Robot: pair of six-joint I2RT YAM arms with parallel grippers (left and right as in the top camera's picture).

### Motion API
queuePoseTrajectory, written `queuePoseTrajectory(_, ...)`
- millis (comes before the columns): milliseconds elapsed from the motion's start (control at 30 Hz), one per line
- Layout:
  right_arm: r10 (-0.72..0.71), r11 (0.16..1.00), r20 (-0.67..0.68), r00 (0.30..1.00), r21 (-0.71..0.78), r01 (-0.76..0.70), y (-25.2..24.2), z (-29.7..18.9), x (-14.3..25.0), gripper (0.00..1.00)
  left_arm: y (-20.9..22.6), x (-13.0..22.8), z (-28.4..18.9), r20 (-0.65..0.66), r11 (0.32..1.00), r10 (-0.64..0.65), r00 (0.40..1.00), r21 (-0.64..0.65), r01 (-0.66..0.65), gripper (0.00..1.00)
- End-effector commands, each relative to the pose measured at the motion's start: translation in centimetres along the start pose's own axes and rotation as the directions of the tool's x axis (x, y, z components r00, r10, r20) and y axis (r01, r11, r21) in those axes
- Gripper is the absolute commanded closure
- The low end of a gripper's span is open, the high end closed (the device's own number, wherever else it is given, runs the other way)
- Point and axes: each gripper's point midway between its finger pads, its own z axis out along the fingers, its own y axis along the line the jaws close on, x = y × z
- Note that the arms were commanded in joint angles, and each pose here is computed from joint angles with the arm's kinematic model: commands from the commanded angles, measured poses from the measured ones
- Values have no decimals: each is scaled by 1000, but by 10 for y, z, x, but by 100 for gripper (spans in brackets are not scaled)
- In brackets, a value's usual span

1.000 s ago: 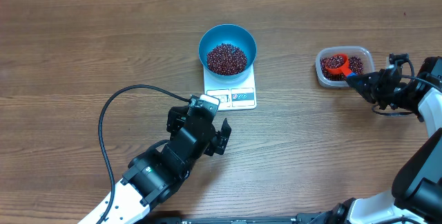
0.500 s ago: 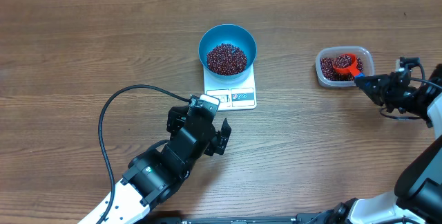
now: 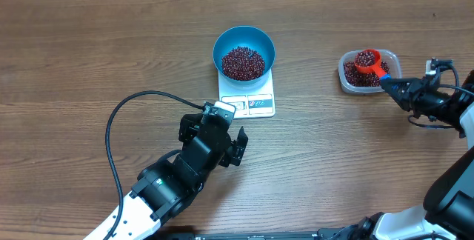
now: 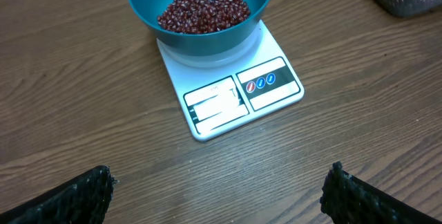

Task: Scoop item into bowl and weigh 150g on scale
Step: 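Lift the filled scoop and carry it leftward over the teal bowl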

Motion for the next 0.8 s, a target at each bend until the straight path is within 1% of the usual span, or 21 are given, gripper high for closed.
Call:
queuePoseTrajectory(0,-27,994,6,1000,-102,27,15,0,0,96,-2,2,-1,0,1000,-10,1000,6,10,1)
queuePoseTrajectory(200,-36,987,-4,999,-157,35,27,3,2,96,-2,2,-1,-1,1000,-10,1000,6,10,0)
queuePoseTrajectory(433,-75,981,-74,994,-184,60,43,26,16,96,-2,2,-1,-1,1000,-10,1000,6,10,0)
queuePoseTrajectory(767,-214,943,-181,960,-296,154,84,69,45,96,-2,2,-1,0,1000,-10,1000,6,10,0)
